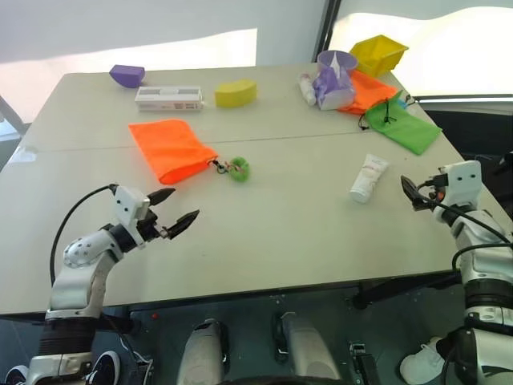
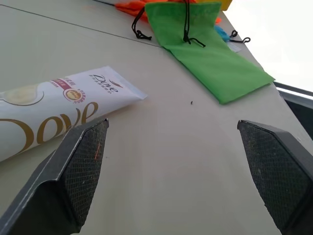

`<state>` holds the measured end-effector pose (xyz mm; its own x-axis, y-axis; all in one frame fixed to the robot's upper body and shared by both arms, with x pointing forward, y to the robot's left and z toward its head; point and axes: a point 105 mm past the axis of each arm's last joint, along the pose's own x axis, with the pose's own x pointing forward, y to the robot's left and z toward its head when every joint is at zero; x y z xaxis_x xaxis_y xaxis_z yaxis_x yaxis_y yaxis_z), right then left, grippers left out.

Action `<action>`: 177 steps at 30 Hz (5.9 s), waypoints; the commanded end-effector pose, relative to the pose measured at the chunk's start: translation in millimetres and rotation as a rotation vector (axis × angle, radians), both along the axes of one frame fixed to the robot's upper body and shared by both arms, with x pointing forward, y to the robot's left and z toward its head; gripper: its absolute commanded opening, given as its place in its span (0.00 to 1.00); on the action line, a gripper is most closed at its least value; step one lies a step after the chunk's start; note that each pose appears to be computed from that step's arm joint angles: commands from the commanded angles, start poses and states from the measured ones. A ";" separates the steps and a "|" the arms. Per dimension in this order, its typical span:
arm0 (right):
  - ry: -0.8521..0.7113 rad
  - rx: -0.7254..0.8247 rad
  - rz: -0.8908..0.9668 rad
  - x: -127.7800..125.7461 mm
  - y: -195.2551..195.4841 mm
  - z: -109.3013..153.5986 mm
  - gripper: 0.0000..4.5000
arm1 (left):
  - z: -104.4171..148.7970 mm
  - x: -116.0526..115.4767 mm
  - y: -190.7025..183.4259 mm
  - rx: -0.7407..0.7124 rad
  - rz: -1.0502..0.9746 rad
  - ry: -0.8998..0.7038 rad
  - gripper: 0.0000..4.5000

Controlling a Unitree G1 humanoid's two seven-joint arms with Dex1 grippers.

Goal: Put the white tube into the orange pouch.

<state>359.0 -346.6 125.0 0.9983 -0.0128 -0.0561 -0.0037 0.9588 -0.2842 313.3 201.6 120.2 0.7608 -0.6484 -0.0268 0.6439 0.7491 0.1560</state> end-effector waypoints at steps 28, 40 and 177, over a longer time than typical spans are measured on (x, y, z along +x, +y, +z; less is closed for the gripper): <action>-0.013 -0.083 0.895 -41.9 219.6 30.1 0.98 | 5.0 60.5 25.4 0.547 0.292 -0.264 1.00; 0.000 -0.090 0.894 -38.8 225.9 24.2 0.98 | 4.0 78.4 21.2 0.546 0.413 -0.312 1.00; 0.101 -0.569 1.345 -68.1 264.6 7.2 0.01 | 0.0 -81.8 -78.4 0.170 -0.387 0.006 0.00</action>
<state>290.0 -75.2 119.8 0.2454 0.8597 -0.4480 -0.8359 -0.0464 -0.5469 235.7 126.7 115.8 0.4774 -0.8641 -0.1594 0.8701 0.4397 0.2227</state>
